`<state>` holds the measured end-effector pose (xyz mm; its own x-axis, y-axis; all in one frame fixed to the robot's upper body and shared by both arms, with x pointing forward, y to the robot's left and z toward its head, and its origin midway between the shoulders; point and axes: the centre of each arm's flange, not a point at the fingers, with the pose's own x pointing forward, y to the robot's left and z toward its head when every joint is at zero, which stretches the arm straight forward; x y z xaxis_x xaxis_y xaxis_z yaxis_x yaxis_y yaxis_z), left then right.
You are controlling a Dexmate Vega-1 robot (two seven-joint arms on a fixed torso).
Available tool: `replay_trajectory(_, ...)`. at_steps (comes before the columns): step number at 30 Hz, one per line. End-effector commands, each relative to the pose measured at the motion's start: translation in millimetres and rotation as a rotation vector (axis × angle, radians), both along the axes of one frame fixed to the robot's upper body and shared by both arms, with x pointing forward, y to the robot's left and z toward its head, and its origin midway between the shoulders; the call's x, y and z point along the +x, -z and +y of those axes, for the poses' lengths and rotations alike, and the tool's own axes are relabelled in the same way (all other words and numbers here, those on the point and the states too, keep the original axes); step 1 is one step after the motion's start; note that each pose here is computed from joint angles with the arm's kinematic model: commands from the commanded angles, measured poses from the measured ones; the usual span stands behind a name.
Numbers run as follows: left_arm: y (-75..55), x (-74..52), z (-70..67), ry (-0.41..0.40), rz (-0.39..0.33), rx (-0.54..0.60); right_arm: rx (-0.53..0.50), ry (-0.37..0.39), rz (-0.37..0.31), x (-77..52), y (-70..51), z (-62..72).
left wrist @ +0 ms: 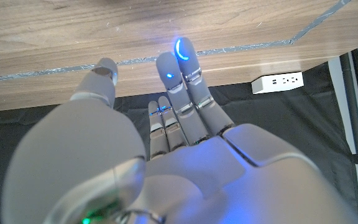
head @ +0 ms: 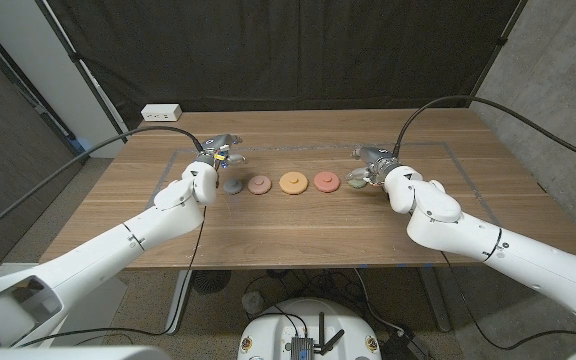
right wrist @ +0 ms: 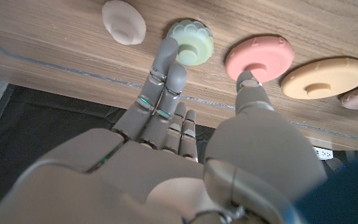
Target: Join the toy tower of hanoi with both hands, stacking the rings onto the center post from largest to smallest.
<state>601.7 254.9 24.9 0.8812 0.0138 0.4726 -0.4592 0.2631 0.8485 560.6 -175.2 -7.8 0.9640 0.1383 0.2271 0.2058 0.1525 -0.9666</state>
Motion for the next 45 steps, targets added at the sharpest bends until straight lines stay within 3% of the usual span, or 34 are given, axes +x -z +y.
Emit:
replay_trajectory(1,0.8,-1.5,2.1,0.002,0.007,0.000,-0.022,-0.022,0.011,0.1,-2.5,15.9)
replay_trajectory(9,2.9,-3.2,4.8,-0.003,0.004,-0.010,-0.056,-0.023,-0.004,-0.5,-4.6,29.6)
replay_trajectory(45,6.7,-7.8,9.9,-0.004,0.000,-0.025,-0.128,-0.040,0.093,8.5,-5.7,67.4)
